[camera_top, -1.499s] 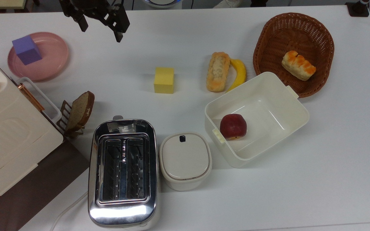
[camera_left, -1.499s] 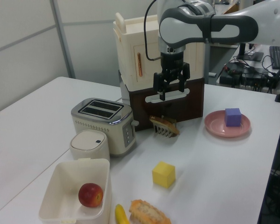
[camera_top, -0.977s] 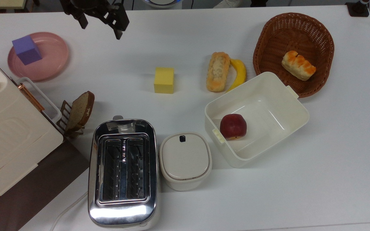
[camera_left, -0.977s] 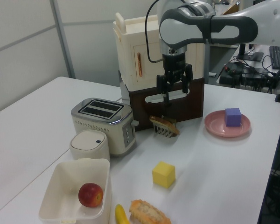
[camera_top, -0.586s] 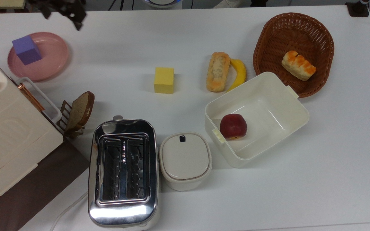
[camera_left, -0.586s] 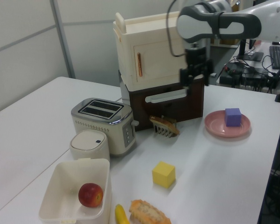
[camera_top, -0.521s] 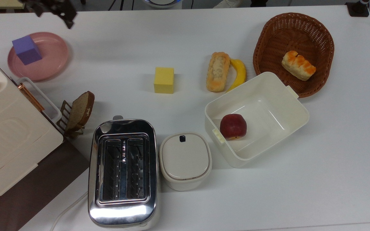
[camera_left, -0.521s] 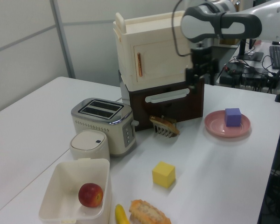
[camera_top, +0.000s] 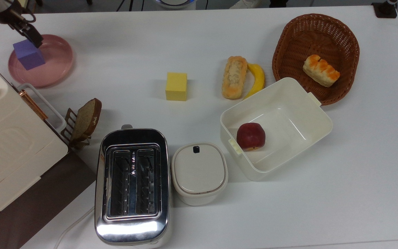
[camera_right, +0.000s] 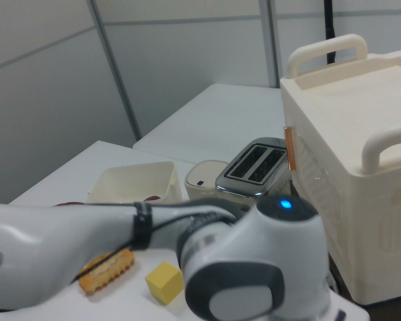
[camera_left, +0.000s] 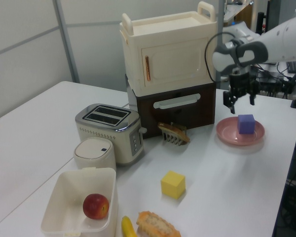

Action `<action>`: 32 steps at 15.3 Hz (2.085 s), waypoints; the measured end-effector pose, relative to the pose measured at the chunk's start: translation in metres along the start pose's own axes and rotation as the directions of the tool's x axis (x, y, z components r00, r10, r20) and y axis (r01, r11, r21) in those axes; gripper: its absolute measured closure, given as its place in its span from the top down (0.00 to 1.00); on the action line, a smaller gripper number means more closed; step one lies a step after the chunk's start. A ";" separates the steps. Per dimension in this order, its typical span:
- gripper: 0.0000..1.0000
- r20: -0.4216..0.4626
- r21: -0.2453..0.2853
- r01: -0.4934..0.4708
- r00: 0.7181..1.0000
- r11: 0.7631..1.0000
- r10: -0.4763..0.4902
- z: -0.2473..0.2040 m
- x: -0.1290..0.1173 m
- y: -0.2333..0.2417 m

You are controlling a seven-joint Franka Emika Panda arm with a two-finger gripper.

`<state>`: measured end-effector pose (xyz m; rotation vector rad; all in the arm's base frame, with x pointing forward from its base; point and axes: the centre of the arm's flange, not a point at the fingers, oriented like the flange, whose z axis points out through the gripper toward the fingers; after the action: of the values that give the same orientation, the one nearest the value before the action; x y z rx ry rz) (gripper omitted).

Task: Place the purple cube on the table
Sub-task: 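Lower the gripper and grasp the purple cube on the plate, then lift the purple cube off the plate and carry it toward the yellow cube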

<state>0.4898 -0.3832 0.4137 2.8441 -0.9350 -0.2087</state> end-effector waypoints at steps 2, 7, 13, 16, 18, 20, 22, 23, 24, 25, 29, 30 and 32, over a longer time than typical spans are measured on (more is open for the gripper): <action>1.00 0.001 -0.023 -0.002 1.000 1.000 0.002 0.021 0.007 0.007; 1.00 0.047 -0.045 0.353 0.935 0.935 -0.351 0.050 0.016 0.001; 1.00 0.071 -0.044 0.647 0.762 0.761 -0.644 0.066 0.022 -0.009; 0.97 0.066 -0.087 0.687 0.726 0.721 -0.684 0.089 0.031 -0.014; 0.87 0.073 -0.092 0.695 0.719 0.713 -0.691 0.096 0.032 -0.015; 0.63 0.076 -0.088 0.695 0.719 0.714 -0.691 0.095 0.032 -0.015; 0.61 0.097 -0.052 0.697 0.717 0.716 -0.691 0.087 0.027 -0.018; 0.61 0.104 -0.031 0.700 0.712 0.713 -0.695 0.079 0.023 -0.023; 0.61 0.109 -0.006 0.705 0.705 0.709 -0.700 0.066 0.018 -0.030; 0.61 0.109 0.018 0.701 0.707 0.712 -0.699 0.049 0.012 -0.040; 0.61 0.074 0.062 0.638 0.764 0.767 -0.642 -0.010 -0.015 -0.127; 0.61 0.075 0.058 0.622 0.777 0.781 -0.625 -0.017 -0.025 -0.162; 0.61 0.076 0.032 0.571 0.817 0.820 -0.571 -0.028 -0.055 -0.250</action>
<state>0.5952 -0.1490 0.4016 3.0579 -0.0499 -0.3845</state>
